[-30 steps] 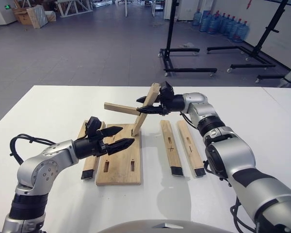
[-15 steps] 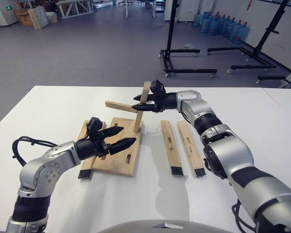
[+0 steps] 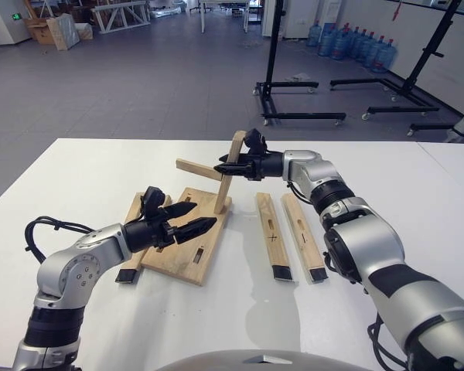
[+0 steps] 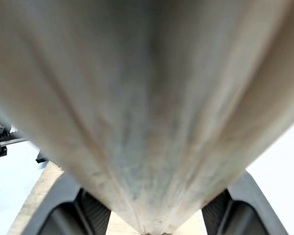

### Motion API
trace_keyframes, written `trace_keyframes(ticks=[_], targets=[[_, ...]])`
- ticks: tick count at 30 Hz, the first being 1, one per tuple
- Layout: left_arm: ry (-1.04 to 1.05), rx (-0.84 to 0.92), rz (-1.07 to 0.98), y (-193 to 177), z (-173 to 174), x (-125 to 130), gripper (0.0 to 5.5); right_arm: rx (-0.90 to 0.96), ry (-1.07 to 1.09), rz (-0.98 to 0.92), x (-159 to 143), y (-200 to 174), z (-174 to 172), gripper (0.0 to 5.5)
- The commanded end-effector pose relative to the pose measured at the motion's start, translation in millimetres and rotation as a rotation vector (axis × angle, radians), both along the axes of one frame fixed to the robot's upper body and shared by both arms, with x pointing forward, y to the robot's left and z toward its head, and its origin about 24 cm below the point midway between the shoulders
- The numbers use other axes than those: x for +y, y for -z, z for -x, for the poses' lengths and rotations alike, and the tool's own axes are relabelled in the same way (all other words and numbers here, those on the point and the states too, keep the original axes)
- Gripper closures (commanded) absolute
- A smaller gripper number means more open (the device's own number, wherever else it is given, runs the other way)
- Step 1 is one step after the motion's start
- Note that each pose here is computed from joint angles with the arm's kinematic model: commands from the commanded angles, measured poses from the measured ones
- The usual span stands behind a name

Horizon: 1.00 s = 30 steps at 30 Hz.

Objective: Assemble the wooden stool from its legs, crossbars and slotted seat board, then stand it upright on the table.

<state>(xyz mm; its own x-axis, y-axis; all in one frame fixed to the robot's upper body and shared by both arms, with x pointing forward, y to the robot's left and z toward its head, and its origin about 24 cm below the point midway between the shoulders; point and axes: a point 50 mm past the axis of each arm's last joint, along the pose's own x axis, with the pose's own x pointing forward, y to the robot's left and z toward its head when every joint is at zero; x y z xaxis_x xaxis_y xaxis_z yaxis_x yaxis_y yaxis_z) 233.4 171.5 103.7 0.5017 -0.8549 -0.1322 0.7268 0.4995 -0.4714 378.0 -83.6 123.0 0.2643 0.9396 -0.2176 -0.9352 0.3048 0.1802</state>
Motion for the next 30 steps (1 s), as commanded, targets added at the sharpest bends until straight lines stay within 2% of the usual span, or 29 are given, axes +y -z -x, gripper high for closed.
trace_keyframes(ticks=[1, 4, 10, 11, 13, 17, 24, 30], targets=[[0.013, -0.017, -0.036, -4.3, -8.1, -0.8, 0.10, 0.290, 0.022, 0.734, -83.3, 129.6, 56.5, 3.44], [0.023, -0.018, -0.045, -5.2, -11.2, -0.7, 0.10, 0.263, -0.019, 0.786, -103.6, 117.6, 52.9, 3.44], [0.039, -0.018, -0.051, -5.3, -12.9, -2.4, 0.10, 0.282, 0.063, 0.583, -99.1, 108.8, 47.7, 3.44], [0.039, -0.017, -0.051, -5.0, -12.8, -2.3, 0.10, 0.278, 0.078, 0.561, -97.4, 107.5, 46.2, 3.06], [0.039, -0.015, -0.052, -4.2, -12.7, -2.5, 0.10, 0.257, 0.111, 0.515, -93.8, 100.9, 40.5, 2.64], [0.043, -0.012, -0.054, -2.2, -12.6, -4.8, 0.10, 0.210, 0.159, 0.384, -83.5, 77.3, 24.9, 2.02], [0.042, -0.015, -0.047, -2.3, -11.8, -5.3, 0.10, 0.136, 0.114, 0.305, -85.0, 49.5, 15.8, 0.68], [0.010, -0.111, 0.032, -34.6, -23.5, -0.2, 0.10, 0.066, 0.159, 0.242, -106.6, 16.8, 11.0, 0.68]])
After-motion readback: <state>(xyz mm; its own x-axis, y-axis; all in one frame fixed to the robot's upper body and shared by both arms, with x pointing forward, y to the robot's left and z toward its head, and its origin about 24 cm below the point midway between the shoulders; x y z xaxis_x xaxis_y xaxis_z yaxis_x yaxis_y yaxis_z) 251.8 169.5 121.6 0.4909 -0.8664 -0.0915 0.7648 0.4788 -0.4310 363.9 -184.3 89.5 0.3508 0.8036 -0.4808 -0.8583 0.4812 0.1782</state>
